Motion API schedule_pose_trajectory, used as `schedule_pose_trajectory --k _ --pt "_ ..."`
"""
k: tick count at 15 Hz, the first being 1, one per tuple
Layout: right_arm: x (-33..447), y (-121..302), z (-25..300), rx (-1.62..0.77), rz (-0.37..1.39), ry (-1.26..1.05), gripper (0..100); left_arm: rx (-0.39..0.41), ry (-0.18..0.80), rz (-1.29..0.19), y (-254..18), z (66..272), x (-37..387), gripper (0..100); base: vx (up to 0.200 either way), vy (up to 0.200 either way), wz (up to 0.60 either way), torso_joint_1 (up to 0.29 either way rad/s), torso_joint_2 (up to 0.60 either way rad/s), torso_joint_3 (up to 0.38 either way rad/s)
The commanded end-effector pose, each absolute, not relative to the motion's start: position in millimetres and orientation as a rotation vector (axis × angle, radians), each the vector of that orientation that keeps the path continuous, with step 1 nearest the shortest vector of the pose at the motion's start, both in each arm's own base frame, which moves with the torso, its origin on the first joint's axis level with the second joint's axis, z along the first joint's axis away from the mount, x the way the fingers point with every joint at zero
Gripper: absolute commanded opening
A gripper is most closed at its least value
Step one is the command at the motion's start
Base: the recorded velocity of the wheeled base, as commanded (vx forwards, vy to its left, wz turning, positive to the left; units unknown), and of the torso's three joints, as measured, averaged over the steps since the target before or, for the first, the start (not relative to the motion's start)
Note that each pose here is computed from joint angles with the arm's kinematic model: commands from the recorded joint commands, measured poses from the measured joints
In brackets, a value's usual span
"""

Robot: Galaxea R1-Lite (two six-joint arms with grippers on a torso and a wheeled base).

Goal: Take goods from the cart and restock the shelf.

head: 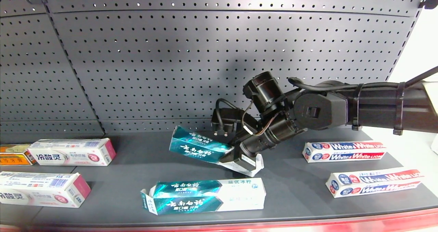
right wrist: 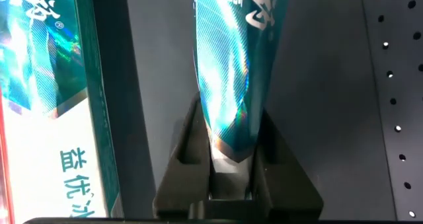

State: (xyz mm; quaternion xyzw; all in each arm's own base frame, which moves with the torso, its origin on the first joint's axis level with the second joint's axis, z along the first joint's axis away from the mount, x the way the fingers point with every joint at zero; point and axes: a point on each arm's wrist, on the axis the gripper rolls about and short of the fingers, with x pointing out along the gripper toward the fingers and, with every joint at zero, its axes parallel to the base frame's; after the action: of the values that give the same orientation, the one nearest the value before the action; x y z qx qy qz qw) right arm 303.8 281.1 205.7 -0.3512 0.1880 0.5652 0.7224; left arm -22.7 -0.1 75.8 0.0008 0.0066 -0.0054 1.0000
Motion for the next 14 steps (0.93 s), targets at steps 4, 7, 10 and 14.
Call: schedule_pose_trajectory --k 4,7,10,14 --pt "303.7 281.5 204.3 -0.777 1.250 0.419 100 0.002 0.014 -0.011 -0.1 76.1 -22.7 100 0.000 0.000 0.00 0.000 0.00 0.000" --pt "303.6 281.4 203.5 -0.779 1.251 0.422 100 0.002 0.014 -0.011 -0.1 76.1 -22.7 100 0.000 0.000 0.00 0.000 0.00 0.000" --pt "303.5 281.3 202.7 -0.778 1.251 0.426 100 0.002 0.014 -0.011 -0.1 76.1 -22.7 100 0.000 0.000 0.00 0.000 0.00 0.000" --pt "304.8 279.1 204.8 -0.773 1.245 0.422 100 0.001 0.015 -0.011 -0.1 75.7 -22.6 100 0.000 0.000 0.00 0.000 0.00 0.000"
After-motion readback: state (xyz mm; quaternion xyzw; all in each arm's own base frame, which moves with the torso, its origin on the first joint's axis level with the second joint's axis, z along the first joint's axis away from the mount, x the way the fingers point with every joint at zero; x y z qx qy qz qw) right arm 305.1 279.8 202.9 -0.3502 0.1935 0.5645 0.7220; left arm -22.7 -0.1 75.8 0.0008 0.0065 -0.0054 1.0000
